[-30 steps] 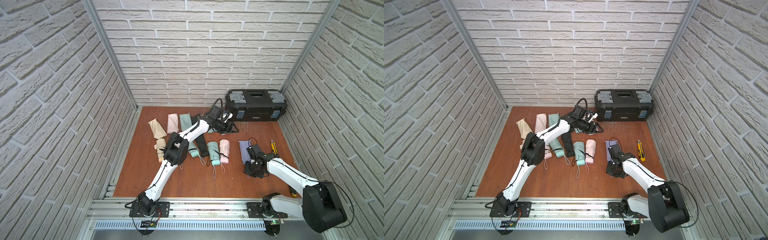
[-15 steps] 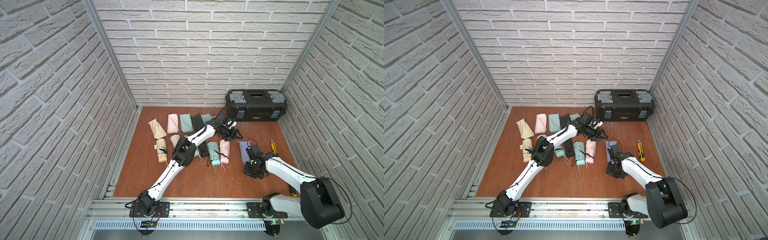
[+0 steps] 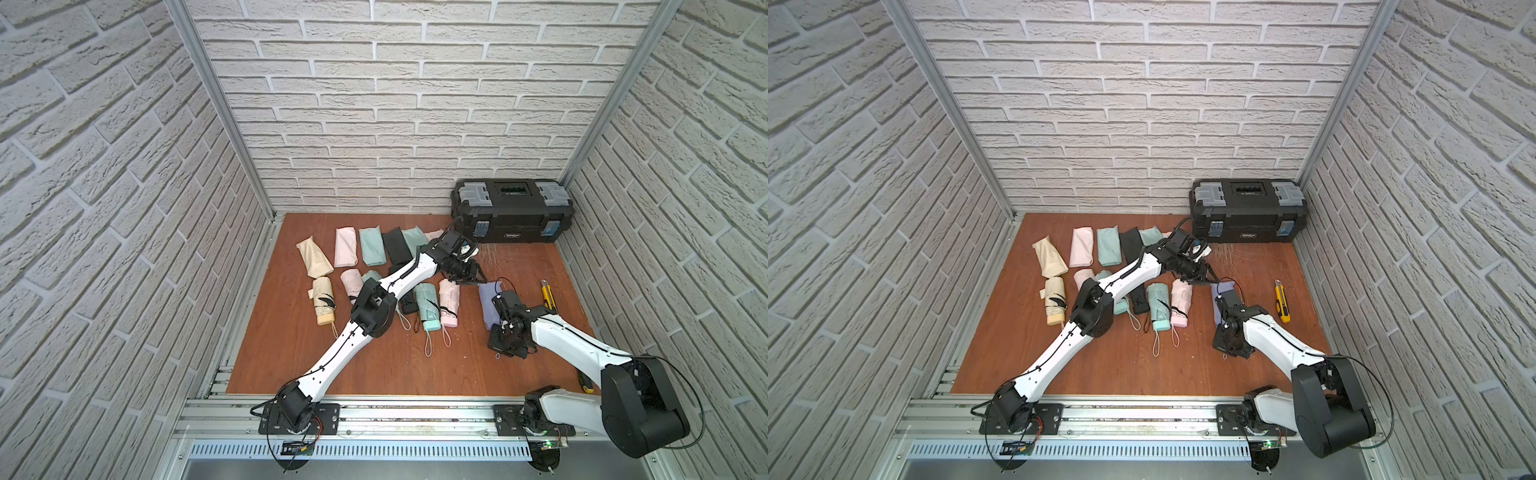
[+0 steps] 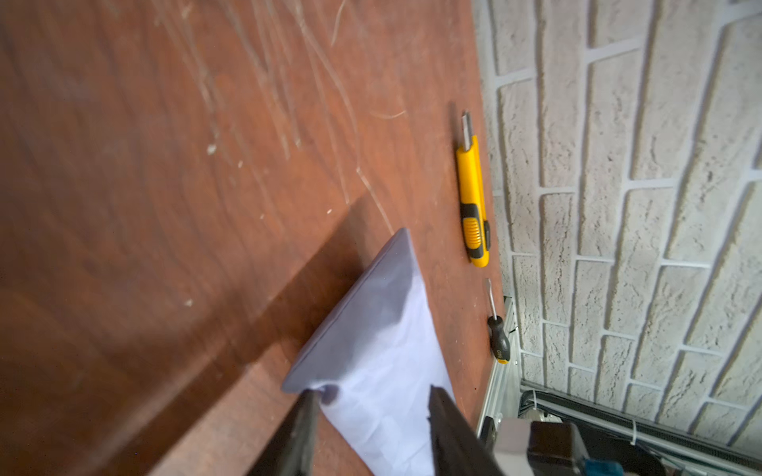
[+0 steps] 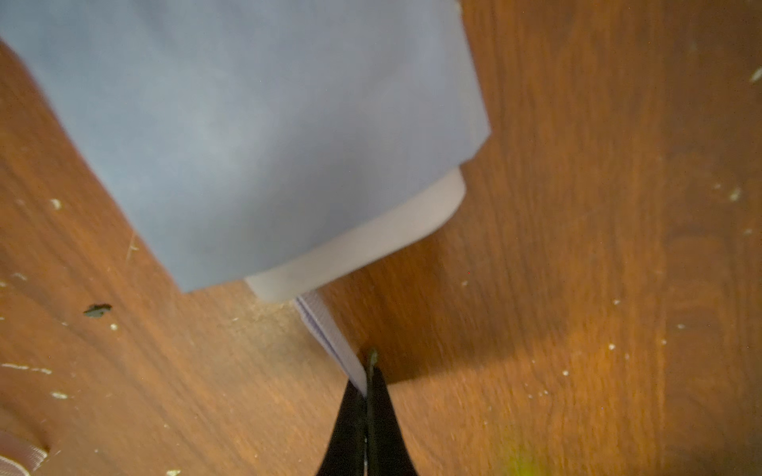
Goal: Take umbrellas out of sleeves
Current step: Adjust the umbrella at the center of the board.
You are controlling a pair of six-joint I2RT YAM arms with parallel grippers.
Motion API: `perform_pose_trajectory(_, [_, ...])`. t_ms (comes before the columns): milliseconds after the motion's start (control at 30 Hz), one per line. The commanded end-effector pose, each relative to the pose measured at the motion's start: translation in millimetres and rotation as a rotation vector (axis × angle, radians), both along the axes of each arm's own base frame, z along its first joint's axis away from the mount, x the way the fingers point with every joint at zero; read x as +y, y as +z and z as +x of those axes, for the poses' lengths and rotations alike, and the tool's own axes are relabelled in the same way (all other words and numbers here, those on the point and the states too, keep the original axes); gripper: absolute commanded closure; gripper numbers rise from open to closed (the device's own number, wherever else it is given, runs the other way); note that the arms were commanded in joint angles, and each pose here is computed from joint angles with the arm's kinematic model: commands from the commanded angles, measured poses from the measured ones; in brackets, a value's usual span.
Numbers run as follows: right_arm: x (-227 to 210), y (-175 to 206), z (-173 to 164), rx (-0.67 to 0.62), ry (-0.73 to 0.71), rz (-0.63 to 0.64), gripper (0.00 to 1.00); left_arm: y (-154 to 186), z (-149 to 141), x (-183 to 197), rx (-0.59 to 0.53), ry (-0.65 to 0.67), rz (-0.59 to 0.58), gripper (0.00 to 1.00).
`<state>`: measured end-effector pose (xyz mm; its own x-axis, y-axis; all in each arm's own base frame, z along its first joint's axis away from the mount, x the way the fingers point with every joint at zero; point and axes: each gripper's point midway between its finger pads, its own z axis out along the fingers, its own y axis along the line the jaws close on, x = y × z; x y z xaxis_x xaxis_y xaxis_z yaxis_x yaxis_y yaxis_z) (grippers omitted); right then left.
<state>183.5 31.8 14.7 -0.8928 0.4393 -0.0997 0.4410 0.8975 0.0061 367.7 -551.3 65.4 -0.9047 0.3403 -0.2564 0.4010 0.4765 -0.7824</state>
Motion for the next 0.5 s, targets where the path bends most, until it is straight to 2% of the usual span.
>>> perform_pose_trajectory(0, [-2.3,-1.5,-1.1,-0.015,0.000,-0.009,0.97,5.0,-11.3,-0.6,-0.126,-0.087,0.023,0.60])
perform_pose_trajectory(200, [0.8,-6.9,-3.0,-0.008,0.006,0.010,0.97,21.6,1.2,-5.3,-0.324,-0.163,-0.038,0.50])
perform_pose_trajectory(267, [1.8,-7.3,-3.6,-0.010,0.006,0.017,0.97,37.2,7.7,-3.1,-0.454,-0.214,-0.057,0.48])
perform_pose_trajectory(367, [1.9,-6.8,-2.8,-0.016,0.008,0.019,0.97,72.7,7.2,-1.2,-0.651,-0.341,-0.153,0.48])
perform_pose_trajectory(467, [1.8,-6.4,-2.6,-0.017,0.010,0.017,0.97,99.2,-7.8,7.5,-0.882,-0.536,-0.212,0.49])
